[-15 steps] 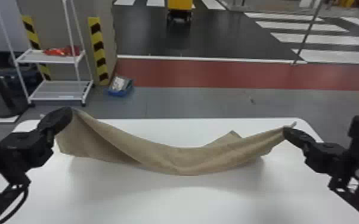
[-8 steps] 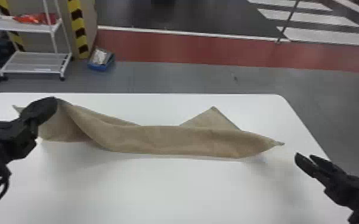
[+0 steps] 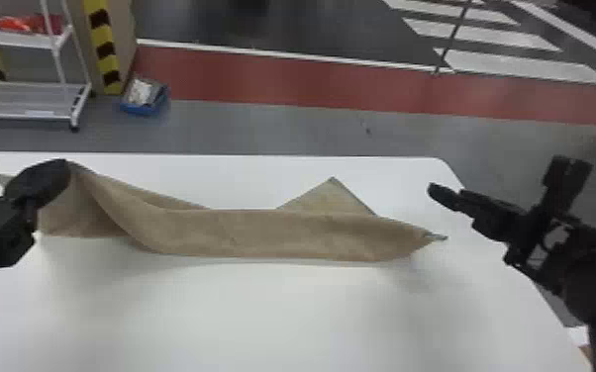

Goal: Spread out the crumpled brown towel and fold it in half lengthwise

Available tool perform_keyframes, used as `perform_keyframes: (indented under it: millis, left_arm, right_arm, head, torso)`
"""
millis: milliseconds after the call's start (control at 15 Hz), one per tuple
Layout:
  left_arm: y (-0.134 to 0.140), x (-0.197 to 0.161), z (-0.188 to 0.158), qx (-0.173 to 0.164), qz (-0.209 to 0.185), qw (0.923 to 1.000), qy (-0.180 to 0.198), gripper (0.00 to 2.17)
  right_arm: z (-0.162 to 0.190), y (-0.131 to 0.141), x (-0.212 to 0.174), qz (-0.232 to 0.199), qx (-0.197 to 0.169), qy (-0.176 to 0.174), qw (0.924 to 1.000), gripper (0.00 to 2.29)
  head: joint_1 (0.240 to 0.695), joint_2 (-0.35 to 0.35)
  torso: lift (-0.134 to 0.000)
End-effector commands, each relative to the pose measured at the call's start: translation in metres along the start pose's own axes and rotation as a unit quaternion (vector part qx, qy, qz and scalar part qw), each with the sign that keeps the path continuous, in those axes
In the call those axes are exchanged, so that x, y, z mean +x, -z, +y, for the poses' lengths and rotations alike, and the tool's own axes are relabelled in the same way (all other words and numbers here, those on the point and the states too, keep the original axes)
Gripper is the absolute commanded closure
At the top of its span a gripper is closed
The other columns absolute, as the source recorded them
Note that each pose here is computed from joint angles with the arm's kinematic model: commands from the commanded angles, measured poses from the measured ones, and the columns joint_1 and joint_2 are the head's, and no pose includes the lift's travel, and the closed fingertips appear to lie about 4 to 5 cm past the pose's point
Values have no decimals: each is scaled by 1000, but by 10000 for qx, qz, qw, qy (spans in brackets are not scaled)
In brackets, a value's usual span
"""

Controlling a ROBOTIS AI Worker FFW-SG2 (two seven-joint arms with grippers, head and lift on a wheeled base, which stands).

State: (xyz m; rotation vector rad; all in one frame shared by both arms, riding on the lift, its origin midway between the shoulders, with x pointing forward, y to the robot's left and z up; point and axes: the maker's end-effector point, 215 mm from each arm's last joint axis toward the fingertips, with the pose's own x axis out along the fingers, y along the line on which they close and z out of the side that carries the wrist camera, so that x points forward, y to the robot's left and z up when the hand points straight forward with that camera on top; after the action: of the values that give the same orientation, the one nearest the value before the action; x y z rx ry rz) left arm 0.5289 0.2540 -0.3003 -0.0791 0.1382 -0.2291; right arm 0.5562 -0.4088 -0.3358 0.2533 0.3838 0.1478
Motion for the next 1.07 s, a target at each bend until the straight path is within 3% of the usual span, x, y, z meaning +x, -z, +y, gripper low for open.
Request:
perform_keyframes:
  millis: [0,133,267,400,533,1000]
  left_arm:
    - [1,-1,-1,16,-2,10000,21,1899]
    - [2,-1,-2,36,9,10000,37,1899]
    - [1,-3,-3,53,-1,10000,56,1899]
    - [-1,-5,-1,91,-30,9999,64,1899]
    - [1,-6,0,95,-20,9999,68,1899]
    - [3,-7,1,170,-30,9998,60,1899]
  right_arm:
    - [56,11,50,468,-450,-511,9966,225]
    - [91,37,84,853,-793,-574,9915,350]
    - [106,58,111,976,-928,-303,9904,441]
    - [108,65,134,855,-1300,4,9878,441]
    - [116,67,150,713,-1408,101,9874,441]
    - [105,77,176,990,-1716,489,9790,441]
  head:
    - [695,-160]
    - [695,-114]
    - [695,-70]
    - [695,-35]
    - [695,-25]
    - [695,5]
  torso:
    - [-124]
    - [-124]
    - [-124]
    - [-124]
    - [-124]
    - [-124]
